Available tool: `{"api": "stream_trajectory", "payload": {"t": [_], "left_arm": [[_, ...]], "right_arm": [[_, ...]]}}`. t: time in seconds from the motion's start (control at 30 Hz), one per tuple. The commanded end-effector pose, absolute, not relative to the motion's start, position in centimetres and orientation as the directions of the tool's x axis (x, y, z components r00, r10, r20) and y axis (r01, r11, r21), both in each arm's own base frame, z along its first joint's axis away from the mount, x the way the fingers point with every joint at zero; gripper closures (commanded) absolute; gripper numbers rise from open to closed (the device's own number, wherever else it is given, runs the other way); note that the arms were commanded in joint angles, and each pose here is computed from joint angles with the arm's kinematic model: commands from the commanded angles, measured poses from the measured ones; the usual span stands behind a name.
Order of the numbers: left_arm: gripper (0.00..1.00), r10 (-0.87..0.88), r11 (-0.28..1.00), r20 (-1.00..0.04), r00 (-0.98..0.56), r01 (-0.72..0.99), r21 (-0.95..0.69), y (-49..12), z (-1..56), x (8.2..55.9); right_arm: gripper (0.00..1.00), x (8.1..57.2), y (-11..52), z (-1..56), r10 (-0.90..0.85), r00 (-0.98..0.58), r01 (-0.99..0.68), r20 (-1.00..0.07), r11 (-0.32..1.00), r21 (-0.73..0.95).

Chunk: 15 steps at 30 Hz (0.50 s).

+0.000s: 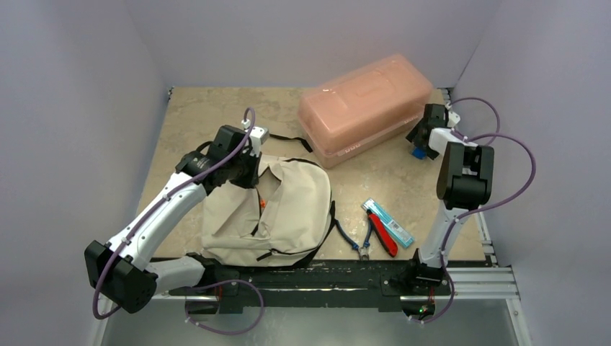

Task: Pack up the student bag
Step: Pick up the stationery from the center of the board.

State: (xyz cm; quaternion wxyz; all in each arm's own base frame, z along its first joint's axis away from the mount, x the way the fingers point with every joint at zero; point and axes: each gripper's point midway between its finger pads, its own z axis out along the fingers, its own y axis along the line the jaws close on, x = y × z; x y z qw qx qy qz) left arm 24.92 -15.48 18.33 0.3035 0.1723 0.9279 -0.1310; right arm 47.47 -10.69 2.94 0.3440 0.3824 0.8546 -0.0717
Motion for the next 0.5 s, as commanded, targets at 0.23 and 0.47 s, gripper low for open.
{"api": "stream_trajectory", "payload": {"t": [0.23,0.47], "left_arm": [[1.00,0.187,0.873,-0.675,-0.714,0.436,-0.219,-16.8,20.4,25.5],[1.00,0.182,0.876,-0.667,-0.722,0.428,-0.224,-16.7,20.1,25.7]], "right_arm": [[0.60,44.6,-10.7,3.1,0.598,-0.488,0.710,-0.636,0.696,0.110],[0.71,41.8,-8.3,6.7,0.604,-0.458,0.657,-0.652,0.724,0.209]]}}
